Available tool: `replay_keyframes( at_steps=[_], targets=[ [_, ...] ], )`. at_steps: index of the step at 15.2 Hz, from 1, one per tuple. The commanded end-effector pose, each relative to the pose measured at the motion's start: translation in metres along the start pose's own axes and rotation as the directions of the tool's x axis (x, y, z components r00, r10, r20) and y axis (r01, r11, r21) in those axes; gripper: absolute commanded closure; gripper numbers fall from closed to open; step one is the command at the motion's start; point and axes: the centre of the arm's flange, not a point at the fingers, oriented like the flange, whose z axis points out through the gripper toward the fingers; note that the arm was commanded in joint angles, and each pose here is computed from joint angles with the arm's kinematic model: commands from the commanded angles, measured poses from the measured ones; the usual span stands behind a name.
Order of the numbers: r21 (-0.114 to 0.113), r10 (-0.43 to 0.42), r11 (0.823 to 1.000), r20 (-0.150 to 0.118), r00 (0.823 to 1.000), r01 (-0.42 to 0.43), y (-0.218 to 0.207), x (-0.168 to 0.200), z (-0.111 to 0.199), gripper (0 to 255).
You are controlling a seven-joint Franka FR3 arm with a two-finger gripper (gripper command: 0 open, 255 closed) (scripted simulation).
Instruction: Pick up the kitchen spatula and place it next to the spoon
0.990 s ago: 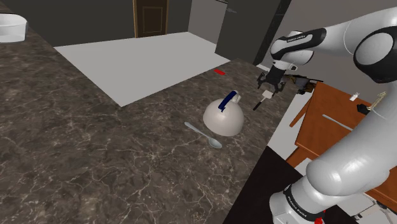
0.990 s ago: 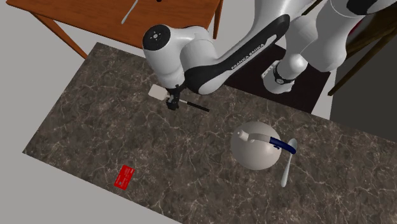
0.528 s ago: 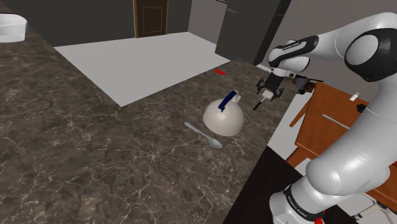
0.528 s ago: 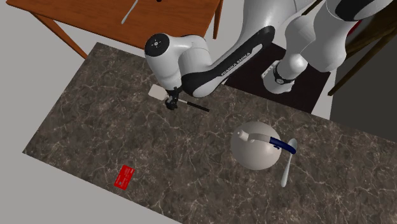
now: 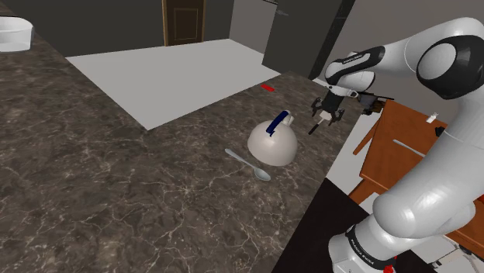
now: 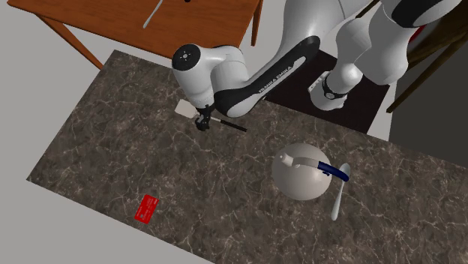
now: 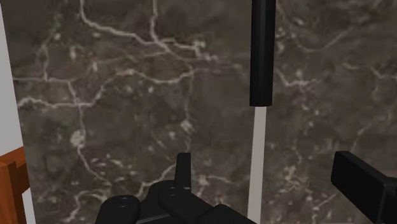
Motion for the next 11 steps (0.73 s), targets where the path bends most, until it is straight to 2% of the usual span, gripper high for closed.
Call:
replay_keyframes(
  at_steps=[1,2,11],
  targets=[
    [0.0,0.0,1.0,0.0,1.0,0.0,0.0,0.0,0.0,0],
    [0.0,0.0,1.0,0.0,1.0,0.0,0.0,0.0,0.0,255],
    [0.0,0.0,1.0,0.0,1.0,0.0,0.0,0.0,0.0,255]
  ],
)
